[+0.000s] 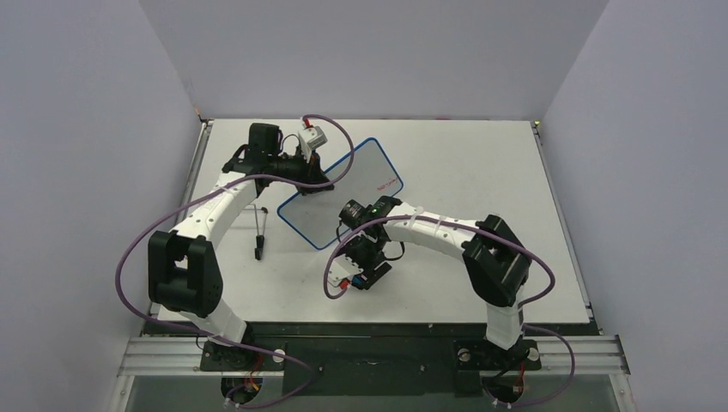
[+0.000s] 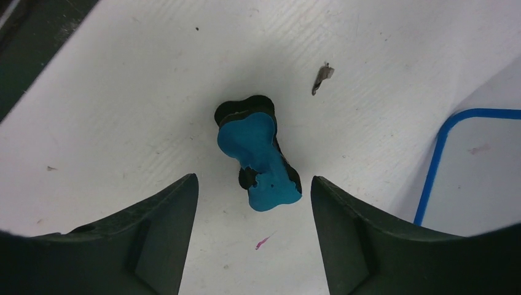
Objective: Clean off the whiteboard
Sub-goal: Pick up the whiteboard eraser from the center of the board.
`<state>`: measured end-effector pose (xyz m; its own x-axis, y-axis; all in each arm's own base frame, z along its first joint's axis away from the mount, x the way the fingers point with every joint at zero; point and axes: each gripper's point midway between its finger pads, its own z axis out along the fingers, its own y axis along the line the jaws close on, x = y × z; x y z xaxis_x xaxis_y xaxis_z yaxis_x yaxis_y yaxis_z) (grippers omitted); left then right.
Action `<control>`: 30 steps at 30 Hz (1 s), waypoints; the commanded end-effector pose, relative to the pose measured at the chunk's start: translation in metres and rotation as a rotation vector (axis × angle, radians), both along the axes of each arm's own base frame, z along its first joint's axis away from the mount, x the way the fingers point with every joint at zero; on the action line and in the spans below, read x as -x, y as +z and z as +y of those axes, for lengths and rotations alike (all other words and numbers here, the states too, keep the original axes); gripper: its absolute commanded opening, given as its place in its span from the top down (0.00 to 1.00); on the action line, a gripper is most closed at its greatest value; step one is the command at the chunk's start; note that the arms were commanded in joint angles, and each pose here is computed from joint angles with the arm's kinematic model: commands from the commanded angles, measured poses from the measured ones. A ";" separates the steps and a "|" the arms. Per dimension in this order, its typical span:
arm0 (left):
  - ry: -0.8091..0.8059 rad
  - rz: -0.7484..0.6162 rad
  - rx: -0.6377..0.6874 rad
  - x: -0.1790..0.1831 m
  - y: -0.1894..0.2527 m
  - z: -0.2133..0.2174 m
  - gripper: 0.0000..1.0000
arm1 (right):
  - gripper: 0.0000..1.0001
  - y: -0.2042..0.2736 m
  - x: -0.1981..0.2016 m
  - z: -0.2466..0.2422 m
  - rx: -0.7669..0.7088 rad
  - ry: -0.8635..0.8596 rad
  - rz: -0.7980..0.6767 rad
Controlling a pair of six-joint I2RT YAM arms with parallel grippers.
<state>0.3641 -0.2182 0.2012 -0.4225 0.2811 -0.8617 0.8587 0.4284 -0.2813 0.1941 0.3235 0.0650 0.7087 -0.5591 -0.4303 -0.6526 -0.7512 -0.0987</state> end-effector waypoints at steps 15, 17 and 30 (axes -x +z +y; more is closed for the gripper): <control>-0.058 -0.123 0.043 0.005 0.037 -0.006 1.00 | 0.49 -0.040 -0.008 0.008 0.095 0.028 -0.089; -0.058 -0.123 0.042 0.005 0.037 -0.006 1.00 | 0.54 -0.043 -0.008 0.007 0.104 0.029 -0.087; -0.067 -0.124 0.037 0.007 0.037 -0.006 1.00 | 1.00 -0.043 -0.003 0.000 0.099 -0.010 -0.051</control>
<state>0.3606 -0.2190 0.2010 -0.4076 0.2973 -0.8634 0.8692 0.4161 -0.2671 0.1997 0.3274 0.0185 0.7506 -0.5849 -0.3075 -0.6277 -0.7765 -0.0552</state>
